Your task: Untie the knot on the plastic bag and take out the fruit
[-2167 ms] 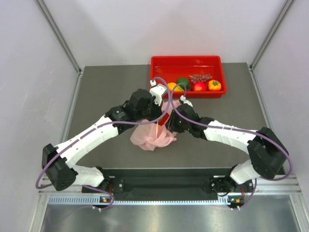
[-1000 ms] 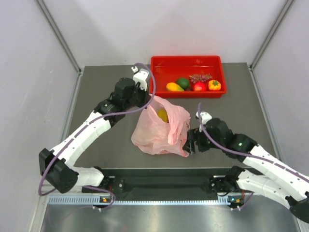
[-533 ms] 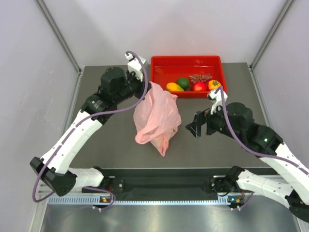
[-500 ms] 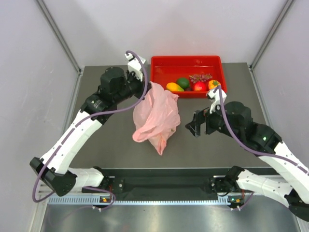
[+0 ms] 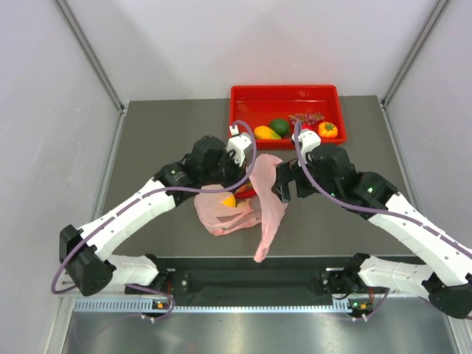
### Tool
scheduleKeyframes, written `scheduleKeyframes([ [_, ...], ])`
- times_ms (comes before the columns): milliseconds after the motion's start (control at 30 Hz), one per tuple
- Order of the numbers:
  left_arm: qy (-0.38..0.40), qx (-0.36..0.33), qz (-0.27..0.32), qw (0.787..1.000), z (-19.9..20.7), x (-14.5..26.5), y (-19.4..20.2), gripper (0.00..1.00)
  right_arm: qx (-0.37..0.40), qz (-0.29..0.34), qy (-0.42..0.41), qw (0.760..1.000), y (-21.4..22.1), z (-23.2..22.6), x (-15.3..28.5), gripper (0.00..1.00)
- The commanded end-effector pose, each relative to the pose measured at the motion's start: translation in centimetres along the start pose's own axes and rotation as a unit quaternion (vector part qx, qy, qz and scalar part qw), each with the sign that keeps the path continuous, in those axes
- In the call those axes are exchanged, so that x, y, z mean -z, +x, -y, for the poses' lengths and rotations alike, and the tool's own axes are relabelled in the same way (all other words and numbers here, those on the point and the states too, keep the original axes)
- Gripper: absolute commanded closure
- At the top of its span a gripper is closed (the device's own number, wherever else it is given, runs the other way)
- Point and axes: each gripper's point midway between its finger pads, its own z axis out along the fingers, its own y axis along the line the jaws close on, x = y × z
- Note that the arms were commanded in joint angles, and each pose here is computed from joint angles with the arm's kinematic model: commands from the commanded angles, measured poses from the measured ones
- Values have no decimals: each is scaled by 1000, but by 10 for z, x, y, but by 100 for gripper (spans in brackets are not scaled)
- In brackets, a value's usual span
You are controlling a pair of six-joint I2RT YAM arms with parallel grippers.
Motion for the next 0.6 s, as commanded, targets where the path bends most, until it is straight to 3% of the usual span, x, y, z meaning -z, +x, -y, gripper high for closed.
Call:
scheduleKeyframes([
  [0,-3,18,9,1000,1,-4,7,100,-17,33,-6,999,-23,-11,-3,0],
  [233,-59,59,25,996,-17,-6,12,100,6,30,-23,999,-10,-39,-18,1],
  [367,-85,78,53,992,-25,-3,1,100,28,21,-42,999,5,-60,-17,14],
  [567,-74,97,77,990,-20,-3,-13,100,41,7,8,999,27,-63,-30,21],
])
